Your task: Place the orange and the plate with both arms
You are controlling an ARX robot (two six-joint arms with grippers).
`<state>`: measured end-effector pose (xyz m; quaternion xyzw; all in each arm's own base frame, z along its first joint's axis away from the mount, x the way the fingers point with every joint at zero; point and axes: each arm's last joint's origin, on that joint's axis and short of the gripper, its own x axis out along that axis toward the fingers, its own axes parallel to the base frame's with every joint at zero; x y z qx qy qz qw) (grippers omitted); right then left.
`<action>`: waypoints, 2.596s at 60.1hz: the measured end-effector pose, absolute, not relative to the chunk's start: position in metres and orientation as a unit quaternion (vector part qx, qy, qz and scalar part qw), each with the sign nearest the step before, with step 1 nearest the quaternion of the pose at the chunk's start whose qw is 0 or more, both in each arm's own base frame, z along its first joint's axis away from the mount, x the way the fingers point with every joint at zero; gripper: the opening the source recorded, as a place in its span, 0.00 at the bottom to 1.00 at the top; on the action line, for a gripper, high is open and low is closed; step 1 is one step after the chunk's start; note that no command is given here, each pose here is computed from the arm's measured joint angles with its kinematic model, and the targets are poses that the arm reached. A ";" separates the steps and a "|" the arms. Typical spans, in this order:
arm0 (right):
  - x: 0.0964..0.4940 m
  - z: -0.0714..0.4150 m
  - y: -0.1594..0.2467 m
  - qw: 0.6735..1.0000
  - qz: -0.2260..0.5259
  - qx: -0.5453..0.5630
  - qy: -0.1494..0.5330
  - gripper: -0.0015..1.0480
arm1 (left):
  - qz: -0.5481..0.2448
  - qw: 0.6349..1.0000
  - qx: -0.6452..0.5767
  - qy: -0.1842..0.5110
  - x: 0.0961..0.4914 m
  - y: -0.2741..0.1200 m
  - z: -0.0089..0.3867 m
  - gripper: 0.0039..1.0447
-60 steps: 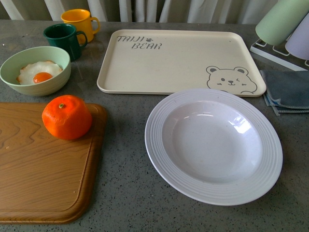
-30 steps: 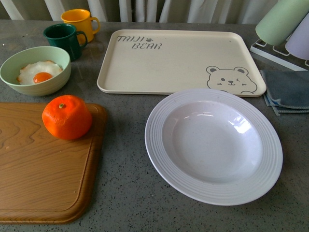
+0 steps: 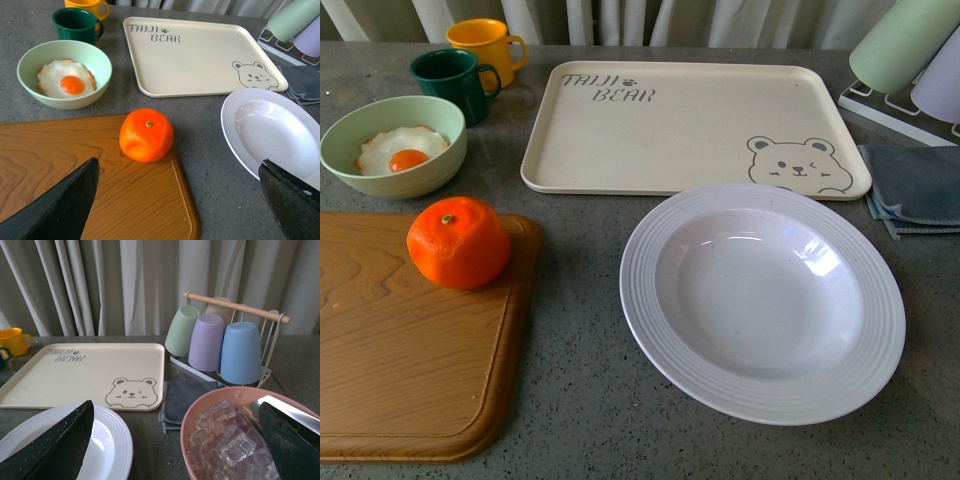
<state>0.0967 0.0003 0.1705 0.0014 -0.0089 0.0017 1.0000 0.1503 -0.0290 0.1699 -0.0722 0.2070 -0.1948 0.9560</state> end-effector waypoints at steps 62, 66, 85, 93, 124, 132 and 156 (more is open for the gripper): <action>0.097 0.170 0.000 1.000 0.002 0.001 -0.009 0.91 | -0.232 0.929 -0.014 0.288 0.238 -0.060 0.098 0.92; 0.097 0.170 0.000 1.000 0.002 0.001 -0.009 0.91 | -0.230 0.930 -0.010 0.287 0.241 -0.060 0.097 0.92; 0.097 0.170 0.000 1.000 0.002 0.001 -0.009 0.91 | -0.226 0.930 0.004 0.289 0.258 -0.066 0.092 0.92; 0.097 0.170 0.000 1.000 0.002 0.001 -0.009 0.91 | -0.222 0.931 0.009 0.289 0.265 -0.068 0.090 0.92; 0.097 0.170 0.000 1.000 0.002 0.001 -0.009 0.91 | -0.211 0.929 0.021 0.302 0.277 -0.074 0.075 0.92; 0.097 0.170 0.000 1.000 0.002 0.001 -0.009 0.91 | -0.205 0.931 0.022 0.303 0.277 -0.074 0.075 0.76; 0.097 0.170 0.000 1.000 0.002 0.001 -0.009 0.91 | -0.217 0.936 0.011 0.277 0.274 -0.074 0.089 0.52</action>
